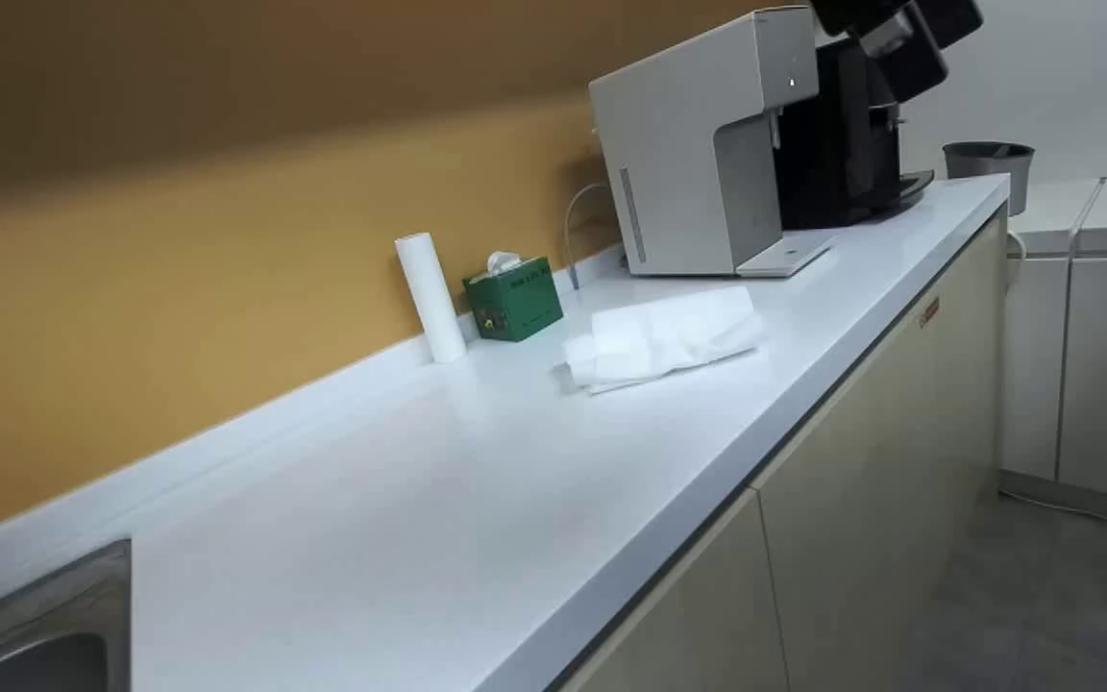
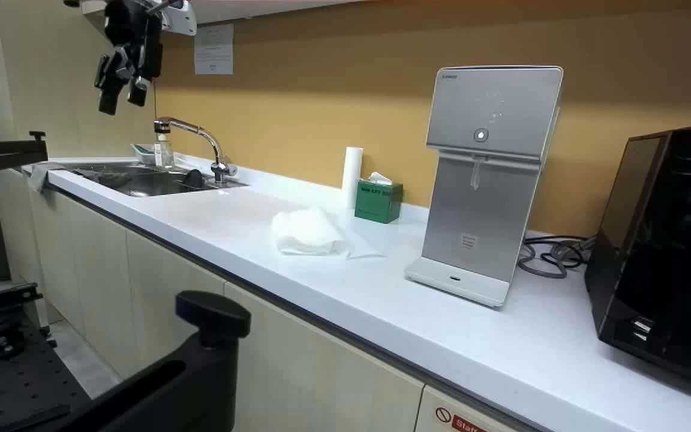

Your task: Use the tissue to wipe the counter

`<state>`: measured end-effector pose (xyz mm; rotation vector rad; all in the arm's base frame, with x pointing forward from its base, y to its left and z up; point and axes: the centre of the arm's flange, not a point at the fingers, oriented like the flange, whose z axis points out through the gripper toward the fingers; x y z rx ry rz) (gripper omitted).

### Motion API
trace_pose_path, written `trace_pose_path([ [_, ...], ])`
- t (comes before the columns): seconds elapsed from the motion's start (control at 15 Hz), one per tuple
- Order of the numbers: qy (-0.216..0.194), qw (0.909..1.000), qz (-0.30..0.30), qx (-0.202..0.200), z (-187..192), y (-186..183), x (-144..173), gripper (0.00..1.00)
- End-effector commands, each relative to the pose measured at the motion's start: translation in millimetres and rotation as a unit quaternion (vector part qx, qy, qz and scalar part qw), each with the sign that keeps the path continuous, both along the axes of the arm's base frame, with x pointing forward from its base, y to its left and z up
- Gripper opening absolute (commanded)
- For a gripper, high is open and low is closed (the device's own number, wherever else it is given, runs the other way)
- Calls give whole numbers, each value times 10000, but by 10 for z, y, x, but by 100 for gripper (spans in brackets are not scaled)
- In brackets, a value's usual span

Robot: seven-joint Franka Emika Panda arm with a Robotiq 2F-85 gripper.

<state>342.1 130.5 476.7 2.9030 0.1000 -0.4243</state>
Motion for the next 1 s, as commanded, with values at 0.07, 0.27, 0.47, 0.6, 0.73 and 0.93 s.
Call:
trace_pose_path([
  [0.07,-4,10000,1,2,-1,0,2,100],
  [0.27,-5,10000,1,2,0,1,2,100],
  [0.47,-5,10000,1,2,0,1,2,100],
  [0.6,-5,10000,1,2,0,1,2,100],
  [0.73,-5,10000,1,2,0,1,2,100],
  [0.93,-406,9975,-542,-200,-8,-121,138,100],
])
